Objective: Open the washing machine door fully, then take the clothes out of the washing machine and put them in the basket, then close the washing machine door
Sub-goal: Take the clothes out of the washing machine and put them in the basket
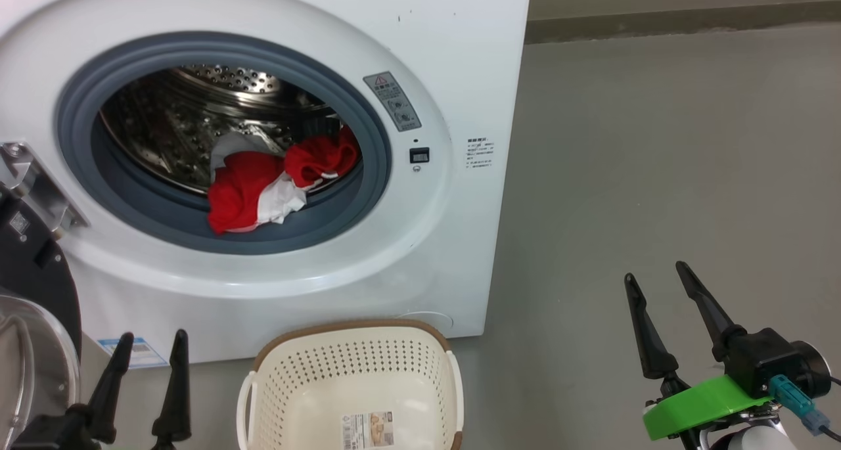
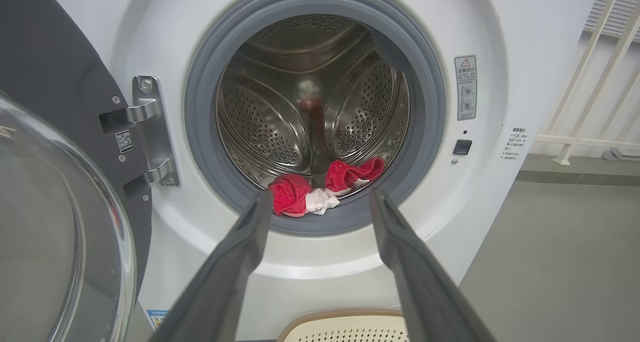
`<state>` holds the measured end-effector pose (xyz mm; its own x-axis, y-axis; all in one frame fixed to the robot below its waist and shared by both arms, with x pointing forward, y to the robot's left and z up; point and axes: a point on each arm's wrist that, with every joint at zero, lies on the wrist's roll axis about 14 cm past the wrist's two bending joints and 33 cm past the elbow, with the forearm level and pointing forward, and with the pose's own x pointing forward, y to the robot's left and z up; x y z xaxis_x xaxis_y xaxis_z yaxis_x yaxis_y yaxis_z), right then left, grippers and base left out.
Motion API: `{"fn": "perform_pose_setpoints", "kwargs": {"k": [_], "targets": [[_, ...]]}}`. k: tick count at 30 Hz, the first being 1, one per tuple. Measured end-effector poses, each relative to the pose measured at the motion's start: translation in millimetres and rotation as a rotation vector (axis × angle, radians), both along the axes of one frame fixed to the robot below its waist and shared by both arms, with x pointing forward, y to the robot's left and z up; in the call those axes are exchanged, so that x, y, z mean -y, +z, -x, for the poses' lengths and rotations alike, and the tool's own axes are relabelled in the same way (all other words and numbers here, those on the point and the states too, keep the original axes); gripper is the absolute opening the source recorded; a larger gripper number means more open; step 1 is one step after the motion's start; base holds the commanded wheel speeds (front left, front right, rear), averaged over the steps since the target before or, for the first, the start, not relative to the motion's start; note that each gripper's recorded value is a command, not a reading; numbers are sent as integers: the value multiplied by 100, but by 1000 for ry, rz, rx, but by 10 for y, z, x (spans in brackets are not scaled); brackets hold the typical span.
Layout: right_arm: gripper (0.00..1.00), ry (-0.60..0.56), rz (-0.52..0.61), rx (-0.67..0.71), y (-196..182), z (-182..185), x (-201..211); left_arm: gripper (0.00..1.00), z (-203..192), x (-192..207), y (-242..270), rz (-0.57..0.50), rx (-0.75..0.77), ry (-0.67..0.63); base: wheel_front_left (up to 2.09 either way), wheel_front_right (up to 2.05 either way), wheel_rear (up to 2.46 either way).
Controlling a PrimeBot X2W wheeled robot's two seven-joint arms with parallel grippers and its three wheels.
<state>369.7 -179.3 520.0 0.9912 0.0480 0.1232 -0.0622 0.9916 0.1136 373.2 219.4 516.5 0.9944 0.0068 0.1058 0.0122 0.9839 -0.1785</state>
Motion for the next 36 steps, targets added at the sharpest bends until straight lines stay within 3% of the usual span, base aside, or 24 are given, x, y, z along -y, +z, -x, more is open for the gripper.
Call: {"fn": "perform_pose_setpoints", "kwargs": {"k": [13,36], "targets": [[100,28,0,-3,-37,-304,-94,100,-461,37,-29,68,-8,-6,0,0,0],[100,96,12,-73,-519,-1031,-325,100,-1823,69,-239,12,-30,-20,0,0,0]]}}
